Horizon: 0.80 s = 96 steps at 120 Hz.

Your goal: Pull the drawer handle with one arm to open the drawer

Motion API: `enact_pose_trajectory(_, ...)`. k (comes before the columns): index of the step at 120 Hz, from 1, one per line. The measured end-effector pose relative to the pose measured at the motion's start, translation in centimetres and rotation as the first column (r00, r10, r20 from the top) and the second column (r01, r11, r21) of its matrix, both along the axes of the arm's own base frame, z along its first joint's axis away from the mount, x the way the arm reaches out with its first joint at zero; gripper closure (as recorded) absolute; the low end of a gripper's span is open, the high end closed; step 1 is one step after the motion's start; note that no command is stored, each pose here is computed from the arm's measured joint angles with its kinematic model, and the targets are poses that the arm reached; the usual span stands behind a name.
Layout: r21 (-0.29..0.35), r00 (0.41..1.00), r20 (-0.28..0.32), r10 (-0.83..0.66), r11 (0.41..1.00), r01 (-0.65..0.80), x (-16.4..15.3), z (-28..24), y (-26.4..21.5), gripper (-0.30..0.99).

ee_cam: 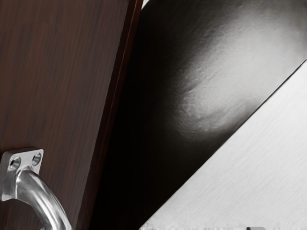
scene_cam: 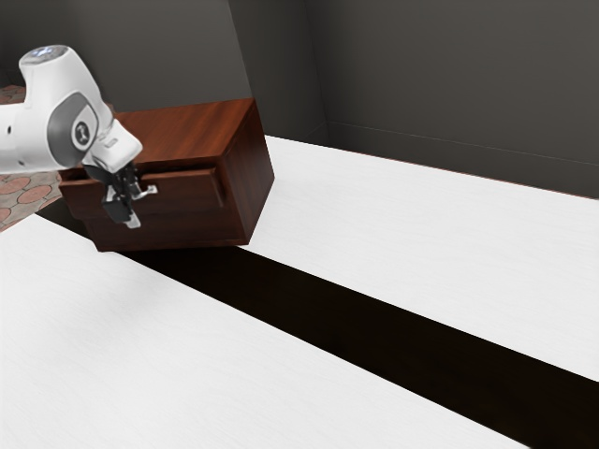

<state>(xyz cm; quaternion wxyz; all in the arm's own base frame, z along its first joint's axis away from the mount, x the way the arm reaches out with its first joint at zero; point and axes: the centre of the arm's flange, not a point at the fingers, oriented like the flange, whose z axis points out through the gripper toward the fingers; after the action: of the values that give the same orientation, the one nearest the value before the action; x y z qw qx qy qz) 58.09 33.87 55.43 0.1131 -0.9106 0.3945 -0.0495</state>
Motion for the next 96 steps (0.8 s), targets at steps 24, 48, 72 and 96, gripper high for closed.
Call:
enact_pose_trajectory(24,-0.024,0.999,-0.040,0.001,1.000,-0.002,-1.6,0.5,0.0,0.21)
enact_pose_trajectory(48,-0.036,0.998,-0.067,-0.003,0.999,0.001,-3.1,0.4,-0.3,0.20)
enact_pose_trajectory(72,-0.036,0.998,-0.063,-0.011,0.999,0.009,-4.8,0.3,-1.0,0.21)
enact_pose_trajectory(96,-0.001,0.999,-0.040,-0.025,1.000,0.025,-6.1,1.4,-1.9,0.21)
